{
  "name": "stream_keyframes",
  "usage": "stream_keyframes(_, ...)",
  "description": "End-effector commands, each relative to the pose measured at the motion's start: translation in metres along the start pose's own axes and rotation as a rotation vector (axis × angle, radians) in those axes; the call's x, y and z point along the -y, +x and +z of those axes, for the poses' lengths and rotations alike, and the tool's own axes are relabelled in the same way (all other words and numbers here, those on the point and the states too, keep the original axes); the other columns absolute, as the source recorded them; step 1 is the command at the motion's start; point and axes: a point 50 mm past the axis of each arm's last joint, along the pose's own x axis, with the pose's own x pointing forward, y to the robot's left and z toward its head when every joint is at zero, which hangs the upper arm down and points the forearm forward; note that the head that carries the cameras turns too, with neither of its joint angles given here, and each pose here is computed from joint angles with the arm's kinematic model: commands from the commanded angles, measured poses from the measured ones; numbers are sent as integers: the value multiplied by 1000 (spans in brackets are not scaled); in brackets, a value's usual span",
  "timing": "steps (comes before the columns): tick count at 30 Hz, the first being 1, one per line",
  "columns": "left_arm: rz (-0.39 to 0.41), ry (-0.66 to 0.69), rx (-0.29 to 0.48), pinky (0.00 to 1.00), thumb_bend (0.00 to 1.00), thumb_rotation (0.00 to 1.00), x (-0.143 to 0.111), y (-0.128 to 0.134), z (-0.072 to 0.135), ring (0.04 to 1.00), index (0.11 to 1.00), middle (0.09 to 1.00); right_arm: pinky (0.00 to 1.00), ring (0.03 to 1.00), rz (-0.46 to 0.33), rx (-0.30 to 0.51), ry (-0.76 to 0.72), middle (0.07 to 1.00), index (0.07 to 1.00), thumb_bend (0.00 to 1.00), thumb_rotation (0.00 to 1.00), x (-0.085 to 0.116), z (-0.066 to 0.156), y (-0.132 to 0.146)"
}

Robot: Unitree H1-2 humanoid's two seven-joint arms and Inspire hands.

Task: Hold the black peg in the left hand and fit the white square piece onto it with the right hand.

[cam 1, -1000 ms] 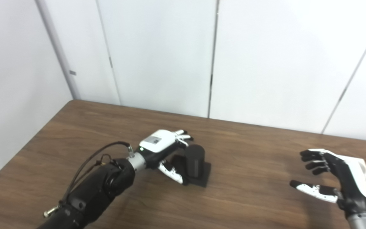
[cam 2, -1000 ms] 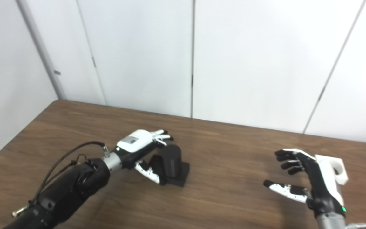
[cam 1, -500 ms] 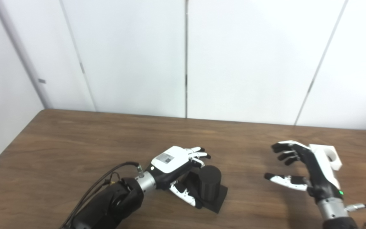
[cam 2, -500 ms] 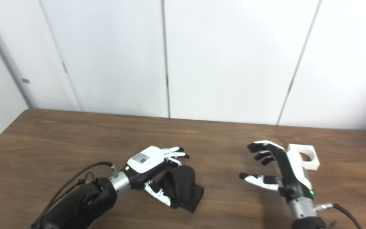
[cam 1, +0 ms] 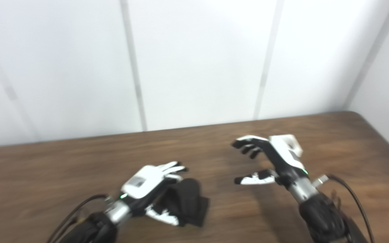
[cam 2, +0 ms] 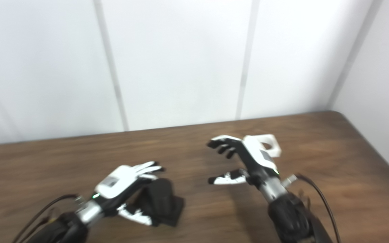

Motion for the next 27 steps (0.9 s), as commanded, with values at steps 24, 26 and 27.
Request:
stream_keyframes(24, -227, 57, -58, 845, 524, 63, 30, -54, -35, 912, 489, 870, 807, 882, 60, -257, -525, 891, 825, 810, 282, 118, -19, 104)
stream_keyframes(26, -229, 59, -54, 850, 524, 64, 31, -54, -34, 913, 489, 873, 823, 889, 83, -278, -542, 896, 833, 830, 292, 121, -21, 112)
stream_keyframes(27, -228, 60, -52, 843, 524, 64, 31, -54, -34, 909, 489, 871, 840, 897, 92, -286, -546, 905, 839, 839, 298, 122, -22, 115)
